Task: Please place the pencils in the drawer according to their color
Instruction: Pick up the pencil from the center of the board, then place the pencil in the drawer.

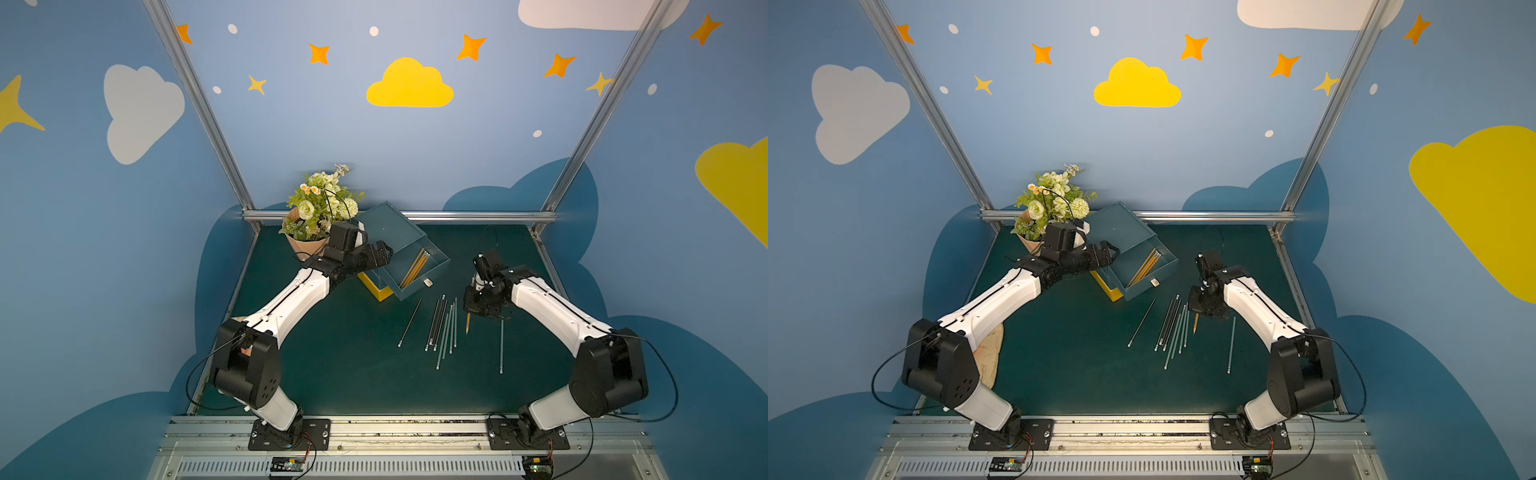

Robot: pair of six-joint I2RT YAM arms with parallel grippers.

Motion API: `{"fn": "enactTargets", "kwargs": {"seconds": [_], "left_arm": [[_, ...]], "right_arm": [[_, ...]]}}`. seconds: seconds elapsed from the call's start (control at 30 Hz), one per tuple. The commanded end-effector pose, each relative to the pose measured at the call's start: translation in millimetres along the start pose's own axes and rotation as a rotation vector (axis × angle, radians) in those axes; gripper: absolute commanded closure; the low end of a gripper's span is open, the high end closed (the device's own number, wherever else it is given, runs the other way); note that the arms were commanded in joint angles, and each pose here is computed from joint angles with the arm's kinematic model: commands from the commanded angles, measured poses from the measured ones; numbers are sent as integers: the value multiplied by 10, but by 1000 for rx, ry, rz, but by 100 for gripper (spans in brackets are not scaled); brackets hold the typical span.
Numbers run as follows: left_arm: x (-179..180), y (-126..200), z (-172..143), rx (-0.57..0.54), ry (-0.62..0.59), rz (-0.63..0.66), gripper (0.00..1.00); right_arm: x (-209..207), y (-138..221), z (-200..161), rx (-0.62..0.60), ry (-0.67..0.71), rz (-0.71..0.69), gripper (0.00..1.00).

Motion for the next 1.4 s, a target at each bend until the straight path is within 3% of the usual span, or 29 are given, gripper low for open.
{"fn": "enactTargets", "kwargs": {"seconds": [0.0,0.27,0.47,0.87,1.37], "left_arm": [[-83,76,104,-24,-36,-11,0],[-82,92,145,-33,-50,0,0],[-66,98,162,-37,-52,8,0],[-65,121,159,-39,-54,15,0],[-70,161,151,-48,-55,11,0]], "right_arm": [[116,332,46,-28,-11,59,100],[628,962,283,-124,-37,340,100],[1052,1129,409,-154,-46,454,100],[1741,879,417,-123,-3,500,100],[2041,488,70,-15,39,484,100]]}}
Point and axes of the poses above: each gripper's point midway between its finger pads, its own y axis back along the fingers, its own x axis along the line the jaws close on, z = x × y, the point moved 6 cm from there along y, back along the fingers, and after that the axes turned 13 degrees about -y, right-handed, at the moved point
